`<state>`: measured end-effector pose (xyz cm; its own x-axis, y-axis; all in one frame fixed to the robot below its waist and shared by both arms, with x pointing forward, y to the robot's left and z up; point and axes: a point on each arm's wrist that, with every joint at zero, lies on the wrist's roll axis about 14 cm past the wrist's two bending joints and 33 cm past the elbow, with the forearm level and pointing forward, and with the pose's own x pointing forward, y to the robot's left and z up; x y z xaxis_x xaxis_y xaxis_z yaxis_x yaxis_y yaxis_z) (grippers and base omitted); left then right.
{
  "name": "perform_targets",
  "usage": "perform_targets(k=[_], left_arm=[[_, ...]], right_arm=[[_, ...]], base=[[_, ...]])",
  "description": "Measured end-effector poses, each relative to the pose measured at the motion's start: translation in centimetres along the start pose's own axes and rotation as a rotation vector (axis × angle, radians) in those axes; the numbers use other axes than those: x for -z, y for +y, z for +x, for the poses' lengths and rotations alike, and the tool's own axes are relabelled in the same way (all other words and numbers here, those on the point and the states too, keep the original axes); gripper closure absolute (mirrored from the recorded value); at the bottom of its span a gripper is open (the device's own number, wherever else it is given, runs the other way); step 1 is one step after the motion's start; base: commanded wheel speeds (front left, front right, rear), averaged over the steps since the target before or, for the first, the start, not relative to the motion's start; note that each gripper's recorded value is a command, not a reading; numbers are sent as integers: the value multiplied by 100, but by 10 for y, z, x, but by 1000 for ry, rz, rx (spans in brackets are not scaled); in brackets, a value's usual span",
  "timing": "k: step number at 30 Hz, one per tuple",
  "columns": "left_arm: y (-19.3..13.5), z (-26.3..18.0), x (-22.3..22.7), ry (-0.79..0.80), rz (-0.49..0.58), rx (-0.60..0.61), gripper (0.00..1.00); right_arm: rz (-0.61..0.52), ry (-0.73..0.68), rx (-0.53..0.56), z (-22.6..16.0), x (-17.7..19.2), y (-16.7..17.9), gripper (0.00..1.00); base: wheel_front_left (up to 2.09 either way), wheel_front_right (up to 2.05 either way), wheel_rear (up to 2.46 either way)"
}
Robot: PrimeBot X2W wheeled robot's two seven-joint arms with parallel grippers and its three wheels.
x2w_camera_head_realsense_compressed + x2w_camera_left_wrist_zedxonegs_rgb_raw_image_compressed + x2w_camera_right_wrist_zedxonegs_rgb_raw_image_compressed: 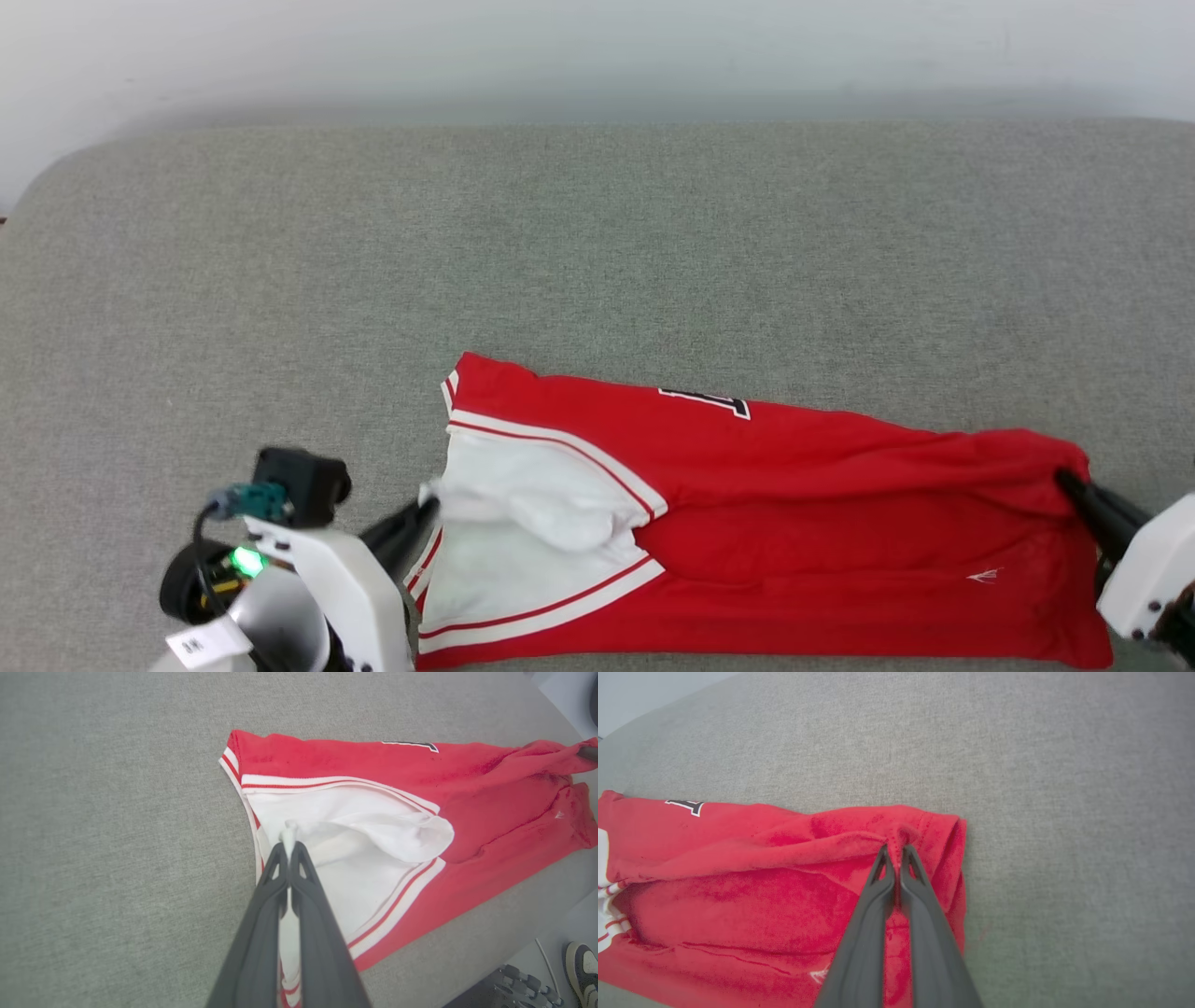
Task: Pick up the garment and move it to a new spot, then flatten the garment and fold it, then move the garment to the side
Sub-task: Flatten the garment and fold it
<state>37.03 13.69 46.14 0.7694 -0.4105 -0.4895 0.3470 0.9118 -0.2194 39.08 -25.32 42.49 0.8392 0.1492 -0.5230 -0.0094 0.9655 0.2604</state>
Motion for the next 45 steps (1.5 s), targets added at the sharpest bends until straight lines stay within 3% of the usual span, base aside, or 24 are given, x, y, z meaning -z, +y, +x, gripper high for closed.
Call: perform_targets(k=[9,22,23,24,25,26,31,45], left_arm=[[-1,-4,49,149,3,-5,100],[-2,-3,84,251,-3,6,100],[-4,-3,87,256,-2,11,100],[-6,-3,88,257,-3,15,73],[-9,-4,88,249,-1,21,16],[-10,-4,87,241,-1,23,0],[-16,-4,75,158,-8,19,0],[7,0,-18,-320,23,-130,0]], right_arm=[[-28,128,-16,-17,33,-3,100],[-104,223,-8,-25,57,-13,100],[-98,227,-12,-26,59,-12,56],[-91,232,-12,-27,61,-12,0],[-86,234,-16,-28,63,-11,0],[-82,235,-20,-30,63,-10,0],[-47,219,-31,-38,57,-9,0],[73,278,29,-34,57,-23,0]], base=[[0,0,0],[0,0,0],[0,0,0],[0,0,0],[0,0,0],[0,0,0],[0,0,0],[0,0,0]])
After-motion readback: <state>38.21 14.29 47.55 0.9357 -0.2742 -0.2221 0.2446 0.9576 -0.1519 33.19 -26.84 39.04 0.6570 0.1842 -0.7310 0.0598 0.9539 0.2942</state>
